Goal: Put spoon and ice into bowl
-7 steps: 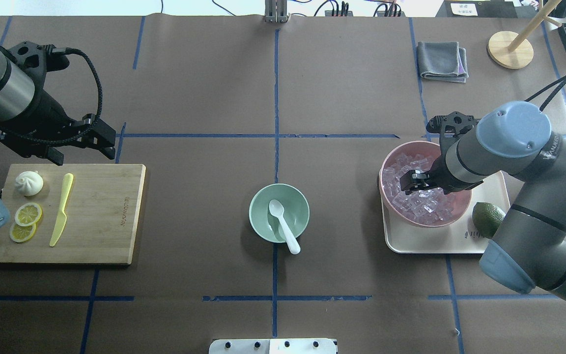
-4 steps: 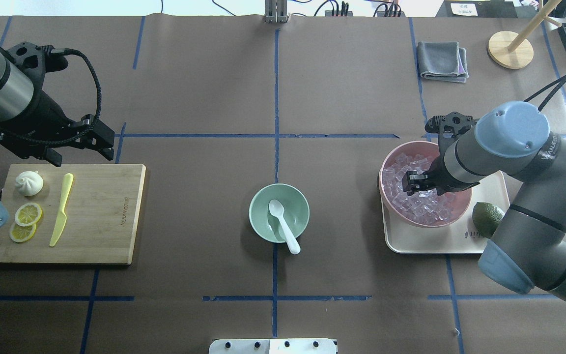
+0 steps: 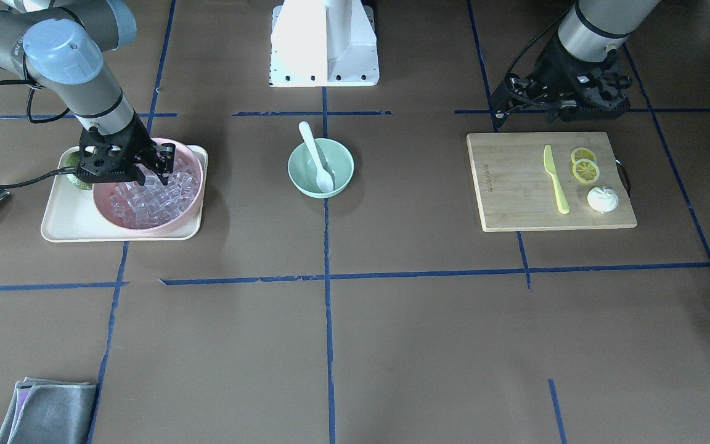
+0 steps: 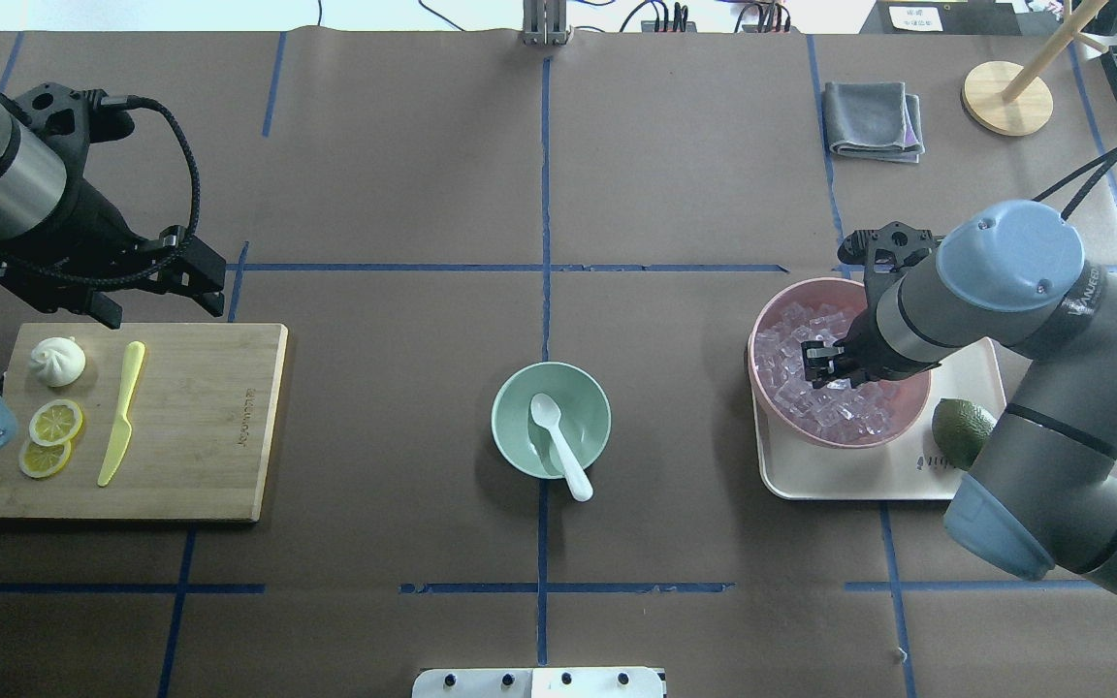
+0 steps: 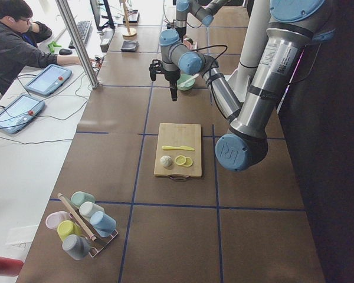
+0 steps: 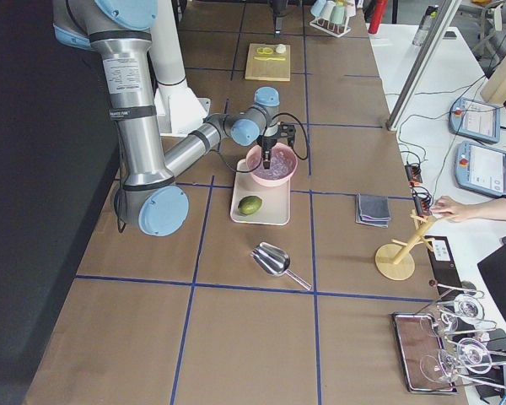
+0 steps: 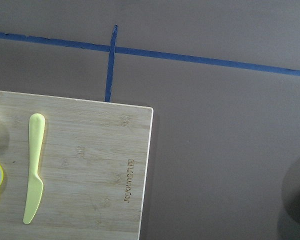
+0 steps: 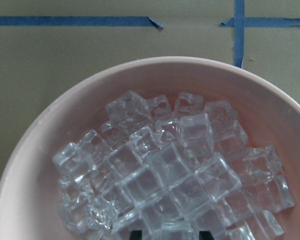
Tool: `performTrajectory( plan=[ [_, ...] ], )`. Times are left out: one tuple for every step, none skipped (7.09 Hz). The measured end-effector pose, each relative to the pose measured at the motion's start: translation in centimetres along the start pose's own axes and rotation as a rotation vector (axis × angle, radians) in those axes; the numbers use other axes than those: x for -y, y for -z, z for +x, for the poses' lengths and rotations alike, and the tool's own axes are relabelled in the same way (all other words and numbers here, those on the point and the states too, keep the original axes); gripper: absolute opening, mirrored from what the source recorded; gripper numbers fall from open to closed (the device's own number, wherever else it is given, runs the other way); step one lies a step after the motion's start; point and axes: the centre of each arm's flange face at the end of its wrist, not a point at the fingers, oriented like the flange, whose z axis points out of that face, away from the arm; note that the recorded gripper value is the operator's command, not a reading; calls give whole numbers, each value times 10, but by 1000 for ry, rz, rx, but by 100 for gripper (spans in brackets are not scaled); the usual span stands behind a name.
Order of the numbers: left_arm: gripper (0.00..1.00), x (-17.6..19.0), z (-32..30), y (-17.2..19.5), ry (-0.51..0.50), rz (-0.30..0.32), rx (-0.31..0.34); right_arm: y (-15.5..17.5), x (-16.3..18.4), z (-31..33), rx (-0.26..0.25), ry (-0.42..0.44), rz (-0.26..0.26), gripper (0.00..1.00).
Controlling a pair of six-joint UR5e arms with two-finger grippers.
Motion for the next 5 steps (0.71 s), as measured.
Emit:
performTrajectory(
  plan=[
    [100,0,0,0,1,0,0,2,0,0,4,1,1,0],
    [100,0,0,-1,1,-1,1,4,0,-2,9,3,2,0],
    [100,0,0,-1,1,-2,1,8,0,-2,13,3,5,0],
    [100,0,0,-1,1,-1,1,16,2,-2,21,2,15,0],
    [100,0,0,0,1,0,1,29,3,-3,34,0,25,0]
  ],
)
